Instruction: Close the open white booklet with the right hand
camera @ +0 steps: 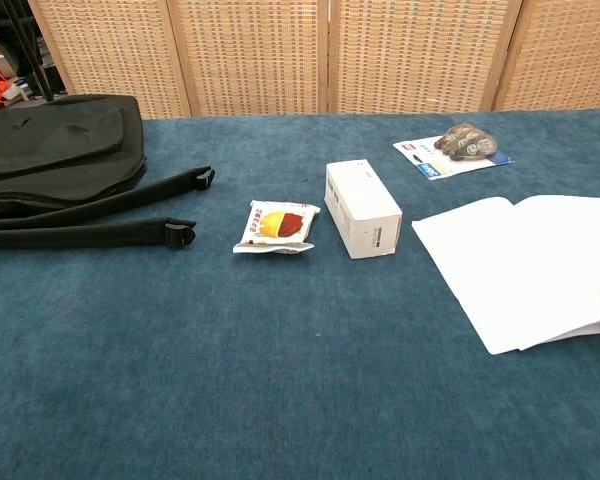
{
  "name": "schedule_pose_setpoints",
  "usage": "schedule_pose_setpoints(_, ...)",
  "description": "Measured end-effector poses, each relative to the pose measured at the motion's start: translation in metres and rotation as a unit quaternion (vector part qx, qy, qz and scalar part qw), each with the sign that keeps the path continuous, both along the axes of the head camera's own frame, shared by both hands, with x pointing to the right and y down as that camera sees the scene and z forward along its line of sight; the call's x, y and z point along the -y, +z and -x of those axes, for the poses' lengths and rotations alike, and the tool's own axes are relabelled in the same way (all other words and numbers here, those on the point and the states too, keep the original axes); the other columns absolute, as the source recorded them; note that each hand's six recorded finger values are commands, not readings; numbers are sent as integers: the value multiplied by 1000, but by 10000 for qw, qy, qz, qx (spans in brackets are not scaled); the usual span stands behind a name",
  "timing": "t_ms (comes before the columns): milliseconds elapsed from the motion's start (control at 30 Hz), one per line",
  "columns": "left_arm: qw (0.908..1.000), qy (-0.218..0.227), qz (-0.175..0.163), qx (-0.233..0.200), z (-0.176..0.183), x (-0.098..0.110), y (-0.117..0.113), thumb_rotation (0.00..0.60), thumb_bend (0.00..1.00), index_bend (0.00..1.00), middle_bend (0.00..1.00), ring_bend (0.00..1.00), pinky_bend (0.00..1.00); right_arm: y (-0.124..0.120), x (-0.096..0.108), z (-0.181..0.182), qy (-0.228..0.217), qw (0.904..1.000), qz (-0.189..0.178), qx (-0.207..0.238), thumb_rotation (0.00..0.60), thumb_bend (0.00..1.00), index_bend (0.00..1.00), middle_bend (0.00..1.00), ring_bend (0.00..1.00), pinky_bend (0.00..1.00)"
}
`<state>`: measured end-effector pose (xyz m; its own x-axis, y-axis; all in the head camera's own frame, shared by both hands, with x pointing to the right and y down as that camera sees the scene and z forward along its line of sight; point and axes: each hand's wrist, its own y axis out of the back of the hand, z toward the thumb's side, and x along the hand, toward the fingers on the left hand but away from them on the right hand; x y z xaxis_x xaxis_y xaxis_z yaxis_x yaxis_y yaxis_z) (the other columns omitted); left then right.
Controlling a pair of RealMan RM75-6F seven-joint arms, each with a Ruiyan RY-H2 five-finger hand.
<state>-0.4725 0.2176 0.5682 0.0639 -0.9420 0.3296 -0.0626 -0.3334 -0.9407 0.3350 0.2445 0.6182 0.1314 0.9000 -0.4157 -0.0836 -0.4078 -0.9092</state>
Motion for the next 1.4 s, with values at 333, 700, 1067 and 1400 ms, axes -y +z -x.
schedule_pose_setpoints(333, 10000, -12, -29, -32, 1, 0, -2, 553, 66, 0, 0, 0, 0, 19, -3, 29, -16, 9995, 161, 288, 600, 249, 0, 0, 0, 0)
schedule_pose_setpoints(700, 10000, -8, 5, -3, 0, 0, 1, 553, 67, 0, 0, 0, 0, 42, 3, 30, 138, 9987, 391, 310, 600, 248, 0, 0, 0, 0)
schedule_pose_setpoints(1067, 10000, 13, 6, 21, -1, 0, 2, 551, 67, 0, 0, 0, 0, 54, 5, 25, 213, 9980, 496, 313, 600, 249, 0, 0, 0, 0)
schedule_pose_setpoints(1400, 10000, 12, -6, 14, -1, 0, 2, 552, 67, 0, 0, 0, 0, 60, 5, 27, 206, 9977, 548, 347, 600, 254, 0, 0, 0, 0)
